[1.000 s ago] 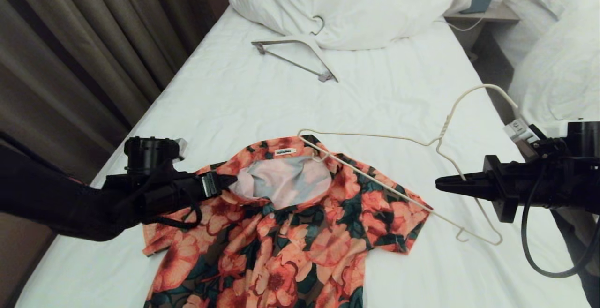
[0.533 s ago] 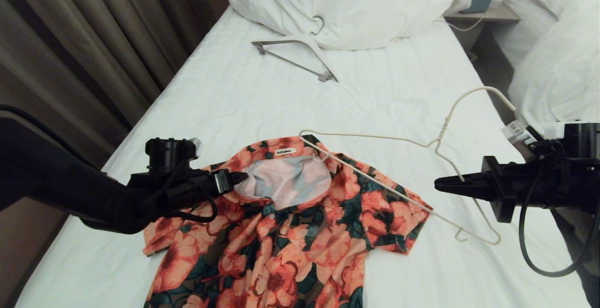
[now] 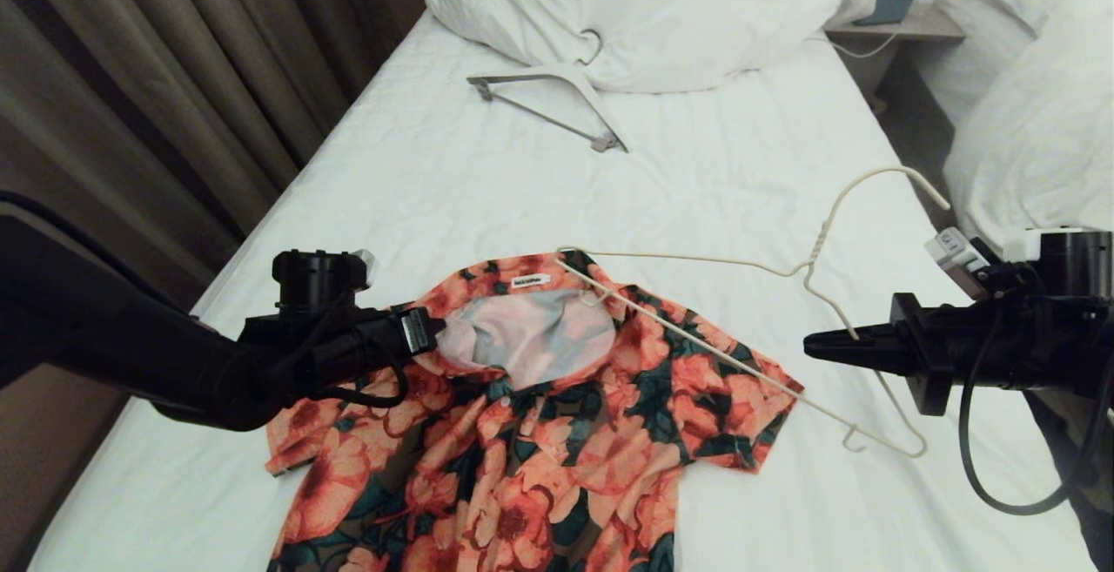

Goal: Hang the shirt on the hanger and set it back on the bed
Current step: Lift the shirt and hanger

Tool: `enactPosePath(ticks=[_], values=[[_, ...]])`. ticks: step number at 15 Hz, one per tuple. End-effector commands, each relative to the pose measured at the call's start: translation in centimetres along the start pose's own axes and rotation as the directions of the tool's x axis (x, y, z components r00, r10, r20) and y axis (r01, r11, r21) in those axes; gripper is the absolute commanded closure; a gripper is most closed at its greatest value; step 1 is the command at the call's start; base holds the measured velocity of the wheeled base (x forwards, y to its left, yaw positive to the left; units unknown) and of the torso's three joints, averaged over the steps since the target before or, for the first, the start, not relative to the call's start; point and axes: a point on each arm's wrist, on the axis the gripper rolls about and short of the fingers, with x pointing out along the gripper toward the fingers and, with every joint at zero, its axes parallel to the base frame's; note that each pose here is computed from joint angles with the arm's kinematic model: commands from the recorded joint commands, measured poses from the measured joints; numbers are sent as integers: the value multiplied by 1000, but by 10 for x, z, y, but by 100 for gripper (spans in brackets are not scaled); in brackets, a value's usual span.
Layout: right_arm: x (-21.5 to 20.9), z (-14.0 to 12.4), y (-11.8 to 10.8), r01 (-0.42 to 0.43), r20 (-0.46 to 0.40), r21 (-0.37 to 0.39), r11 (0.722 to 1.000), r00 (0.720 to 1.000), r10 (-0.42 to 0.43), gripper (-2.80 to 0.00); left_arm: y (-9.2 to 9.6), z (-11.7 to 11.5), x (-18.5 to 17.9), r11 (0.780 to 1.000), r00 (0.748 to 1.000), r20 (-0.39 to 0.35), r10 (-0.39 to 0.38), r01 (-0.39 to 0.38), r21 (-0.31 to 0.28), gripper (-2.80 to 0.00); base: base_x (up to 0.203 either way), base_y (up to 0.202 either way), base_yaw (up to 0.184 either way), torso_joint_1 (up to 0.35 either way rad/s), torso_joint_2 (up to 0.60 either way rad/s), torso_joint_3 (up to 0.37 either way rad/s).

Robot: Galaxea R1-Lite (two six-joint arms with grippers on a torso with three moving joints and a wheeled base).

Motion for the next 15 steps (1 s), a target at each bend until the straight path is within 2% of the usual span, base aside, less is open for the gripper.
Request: enactPosePath(ticks=[1, 5, 8, 11, 13, 15], values=[[2, -4, -2, -9, -1, 8, 1000, 1000, 9, 0, -4, 8, -2, 1000, 999, 34, -3, 4, -25, 0, 0, 0, 0, 0, 0, 0], [5, -1, -11, -8, 5, 0, 1000, 1000, 8, 0, -15, 10, -10, 999, 999, 44, -25, 27, -35, 0, 0, 0, 0, 0, 0, 0], [19, -1, -3, -58, 1, 2, 998, 998, 58, 0, -31, 30, -35, 999, 997, 54, -46, 48, -26, 0, 0, 0, 0, 0, 0, 0], [36, 1, 5, -66, -25, -9, 998, 998, 65, 0, -63, 57, -62, 998, 997, 22, -70, 70, 3, 0, 0, 0, 0, 0, 0, 0], [39, 0, 8, -66, -33, -9, 998, 997, 66, 0, -92, 66, -85, 996, 996, -2, -84, 84, 41, 0, 0, 0, 0, 0, 0, 0], [37, -3, 11, -67, -39, 2, 998, 997, 67, 0, -112, 69, -103, 993, 996, 0, -92, 92, 71, 0, 0, 0, 0, 0, 0, 0]])
